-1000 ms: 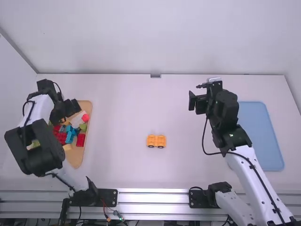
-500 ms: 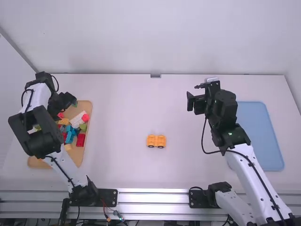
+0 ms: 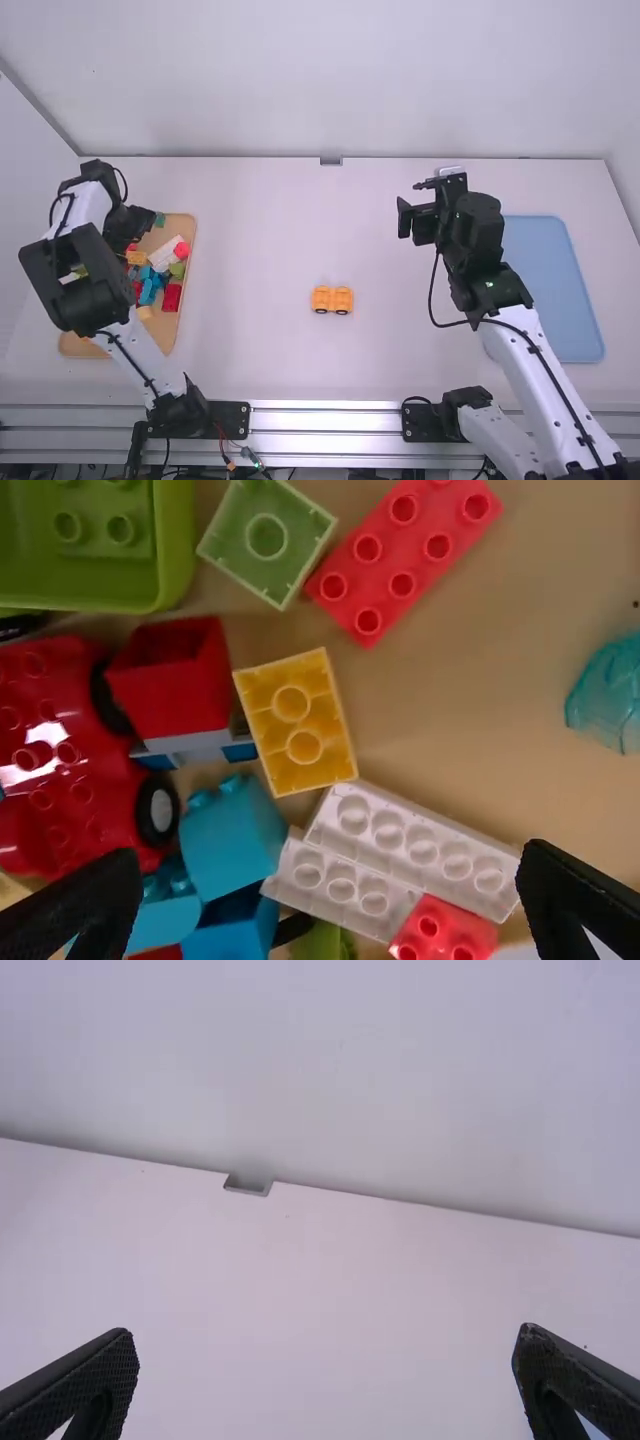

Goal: Assemble lego blocks to make yellow taxi

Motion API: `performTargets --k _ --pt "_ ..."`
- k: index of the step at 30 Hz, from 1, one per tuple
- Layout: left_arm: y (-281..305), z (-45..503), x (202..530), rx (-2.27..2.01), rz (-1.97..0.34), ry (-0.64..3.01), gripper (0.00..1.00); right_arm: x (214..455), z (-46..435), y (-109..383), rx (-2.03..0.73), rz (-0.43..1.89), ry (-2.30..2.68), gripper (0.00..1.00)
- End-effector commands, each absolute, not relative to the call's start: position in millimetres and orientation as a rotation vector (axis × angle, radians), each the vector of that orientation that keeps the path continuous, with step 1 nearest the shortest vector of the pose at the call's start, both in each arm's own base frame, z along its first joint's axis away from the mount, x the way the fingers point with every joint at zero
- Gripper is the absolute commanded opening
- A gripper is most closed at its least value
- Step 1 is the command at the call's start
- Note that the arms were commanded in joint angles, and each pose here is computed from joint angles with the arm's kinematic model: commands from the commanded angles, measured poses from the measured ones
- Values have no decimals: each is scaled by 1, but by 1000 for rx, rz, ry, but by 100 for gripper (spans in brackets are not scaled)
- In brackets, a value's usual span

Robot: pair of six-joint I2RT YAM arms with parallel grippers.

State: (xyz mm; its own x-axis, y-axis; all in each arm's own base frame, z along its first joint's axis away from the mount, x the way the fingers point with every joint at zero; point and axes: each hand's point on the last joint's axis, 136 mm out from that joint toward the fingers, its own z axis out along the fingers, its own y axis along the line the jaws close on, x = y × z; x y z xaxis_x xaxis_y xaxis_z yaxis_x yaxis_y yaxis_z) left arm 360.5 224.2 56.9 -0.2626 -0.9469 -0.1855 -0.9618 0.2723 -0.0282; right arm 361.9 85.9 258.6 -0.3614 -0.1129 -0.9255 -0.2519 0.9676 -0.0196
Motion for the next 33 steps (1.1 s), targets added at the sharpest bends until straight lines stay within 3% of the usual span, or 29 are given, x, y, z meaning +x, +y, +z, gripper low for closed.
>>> performTargets --k 1,10,13,25,31,33 --pt "227 46 351 -1857 105 2359 98 362 277 86 -253 151 1904 99" --pt "228 32 349 -1866 49 2389 91 361 274 86 -257 156 1914 99" --pt "229 32 351 -1859 46 2385 84 359 273 90 -272 176 1920 99" --pt "228 8 348 -1893 55 2426 85 359 271 90 -273 175 1925 99" --pt "230 5 355 -1902 50 2396 72 357 271 94 -285 183 1926 99" --pt "229 4 356 -1901 49 2394 72 357 272 98 -300 186 1922 99"
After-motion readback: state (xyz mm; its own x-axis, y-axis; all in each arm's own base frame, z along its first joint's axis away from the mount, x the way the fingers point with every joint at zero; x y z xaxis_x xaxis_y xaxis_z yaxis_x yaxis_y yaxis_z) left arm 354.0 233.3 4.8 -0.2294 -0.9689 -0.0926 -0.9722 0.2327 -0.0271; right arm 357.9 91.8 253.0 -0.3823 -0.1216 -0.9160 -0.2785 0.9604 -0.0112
